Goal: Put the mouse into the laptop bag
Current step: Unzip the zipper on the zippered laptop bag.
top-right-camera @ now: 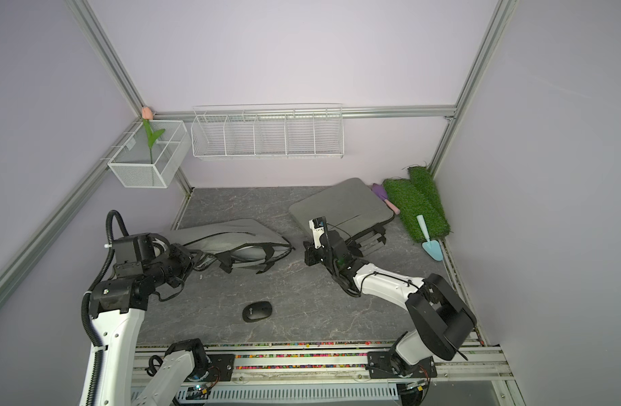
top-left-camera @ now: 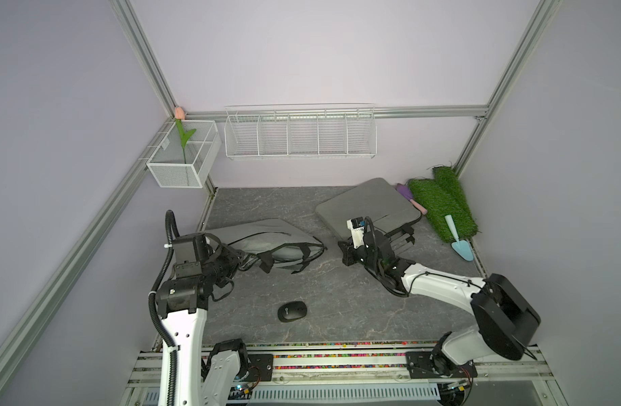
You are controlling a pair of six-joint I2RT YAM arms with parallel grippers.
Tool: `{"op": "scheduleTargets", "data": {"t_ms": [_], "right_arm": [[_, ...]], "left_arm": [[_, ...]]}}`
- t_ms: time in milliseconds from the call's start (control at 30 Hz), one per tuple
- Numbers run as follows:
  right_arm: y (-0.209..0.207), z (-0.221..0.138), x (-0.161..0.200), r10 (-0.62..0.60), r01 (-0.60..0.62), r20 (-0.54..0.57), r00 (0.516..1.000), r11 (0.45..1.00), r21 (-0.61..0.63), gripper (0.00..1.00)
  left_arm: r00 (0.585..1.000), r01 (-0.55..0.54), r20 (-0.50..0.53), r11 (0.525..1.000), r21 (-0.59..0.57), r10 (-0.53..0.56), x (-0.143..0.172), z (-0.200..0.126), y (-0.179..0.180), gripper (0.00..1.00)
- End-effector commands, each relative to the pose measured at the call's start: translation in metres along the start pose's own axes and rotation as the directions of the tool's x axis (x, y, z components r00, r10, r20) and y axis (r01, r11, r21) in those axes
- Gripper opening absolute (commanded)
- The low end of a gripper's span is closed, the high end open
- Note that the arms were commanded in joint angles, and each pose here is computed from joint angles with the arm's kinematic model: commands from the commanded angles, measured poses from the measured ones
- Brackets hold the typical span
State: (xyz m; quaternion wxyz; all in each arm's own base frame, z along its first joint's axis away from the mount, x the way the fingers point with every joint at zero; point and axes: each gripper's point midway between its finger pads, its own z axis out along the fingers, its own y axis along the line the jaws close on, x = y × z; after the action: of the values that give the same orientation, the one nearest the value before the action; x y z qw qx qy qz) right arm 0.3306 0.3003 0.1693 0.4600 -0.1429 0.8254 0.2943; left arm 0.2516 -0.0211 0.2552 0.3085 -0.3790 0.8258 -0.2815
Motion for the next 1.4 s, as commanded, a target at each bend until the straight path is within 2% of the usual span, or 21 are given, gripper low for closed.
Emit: {"op": "scheduleTargets", "data": {"t_ms": [0, 133, 200, 300, 400, 533, 767, 867, 967, 1033, 1067, 1100, 1133, 1233, 1267, 1300, 1367], "right_arm": [[-0.001, -0.013, 0.007, -0.037, 0.037, -0.020, 0.999, 0.999, 0.026, 0.07], [0.014, -0.020, 0.010, -0.076, 0.076, -0.021, 0.997, 0.997, -0.002, 0.07], [0.020, -0.018, 0.017, -0.124, 0.124, -0.042, 0.991, 0.992, -0.011, 0.07], [0.013, -0.003, 0.039, -0.174, 0.176, -0.100, 0.980, 0.984, 0.012, 0.20], [0.005, 0.015, 0.060, -0.184, 0.187, -0.133, 0.974, 0.982, 0.017, 0.42], [0.006, 0.030, 0.072, -0.154, 0.156, -0.156, 0.976, 0.988, -0.001, 0.54], [0.013, 0.028, 0.074, -0.128, 0.129, -0.156, 0.979, 0.992, -0.004, 0.59], [0.015, 0.023, 0.084, -0.128, 0.131, -0.171, 0.977, 0.991, 0.006, 0.64], [0.009, 0.013, 0.091, -0.111, 0.122, -0.160, 0.981, 0.991, 0.059, 0.75], [0.009, 0.004, 0.093, -0.103, 0.113, -0.145, 0.984, 0.992, 0.062, 0.79], [0.008, 0.000, 0.093, -0.097, 0.108, -0.136, 0.986, 0.992, 0.070, 0.84], [0.007, -0.005, 0.093, -0.091, 0.101, -0.129, 0.987, 0.992, 0.074, 0.97], [0.006, -0.008, 0.093, -0.084, 0.095, -0.127, 0.988, 0.992, 0.078, 0.89], [0.006, -0.022, 0.093, -0.036, 0.043, -0.112, 0.993, 0.997, 0.063, 0.89], [0.006, -0.027, 0.093, -0.024, 0.030, -0.106, 0.994, 0.998, 0.056, 0.89], [0.004, -0.032, 0.092, -0.011, 0.017, -0.101, 0.995, 0.998, 0.066, 0.89], [0.001, -0.041, 0.090, 0.015, -0.006, -0.097, 0.995, 0.995, 0.096, 0.89]], "left_arm": [[0.976, -0.050, 0.211, 0.997, -0.053, 0.060, -0.057, 0.005, -0.001, 0.00], [0.989, -0.033, 0.148, 0.999, 0.004, 0.032, -0.053, 0.039, -0.001, 0.00], [0.990, -0.025, 0.137, 1.000, -0.004, 0.026, -0.053, 0.044, 0.002, 0.00], [0.988, -0.038, 0.148, 0.999, 0.000, 0.038, -0.052, 0.037, 0.000, 0.00], [0.984, -0.073, 0.166, 0.996, 0.058, 0.062, -0.048, 0.016, -0.016, 0.00], [0.986, -0.104, 0.145, 0.986, 0.127, 0.086, -0.035, 0.005, -0.028, 0.00], [0.989, -0.145, -0.002, 0.981, 0.129, 0.146, 0.025, 0.062, -0.020, 0.00], [0.982, -0.189, -0.015, 0.978, 0.088, 0.191, 0.045, 0.079, -0.019, 0.08], [0.971, -0.231, -0.045, 0.970, 0.071, 0.234, 0.069, 0.096, -0.021, 0.07], [0.964, -0.254, -0.064, 0.964, 0.078, 0.259, 0.087, 0.111, -0.027, 0.07], [0.959, -0.268, -0.075, 0.960, 0.076, 0.274, 0.095, 0.119, -0.029, 0.07], [0.955, -0.278, -0.089, 0.958, 0.071, 0.284, 0.102, 0.128, -0.031, 0.06], [0.951, -0.284, -0.109, 0.957, 0.063, 0.290, 0.109, 0.137, -0.031, 0.05], [0.935, -0.295, -0.200, 0.955, 0.023, 0.294, 0.125, 0.161, -0.030, 0.05], [0.929, -0.299, -0.223, 0.954, 0.013, 0.294, 0.130, 0.168, -0.028, 0.08], [0.926, -0.302, -0.236, 0.953, 0.008, 0.296, 0.132, 0.173, -0.027, 0.19], [0.918, -0.323, -0.246, 0.946, -0.009, 0.311, 0.133, 0.176, -0.024, 0.32]]}}
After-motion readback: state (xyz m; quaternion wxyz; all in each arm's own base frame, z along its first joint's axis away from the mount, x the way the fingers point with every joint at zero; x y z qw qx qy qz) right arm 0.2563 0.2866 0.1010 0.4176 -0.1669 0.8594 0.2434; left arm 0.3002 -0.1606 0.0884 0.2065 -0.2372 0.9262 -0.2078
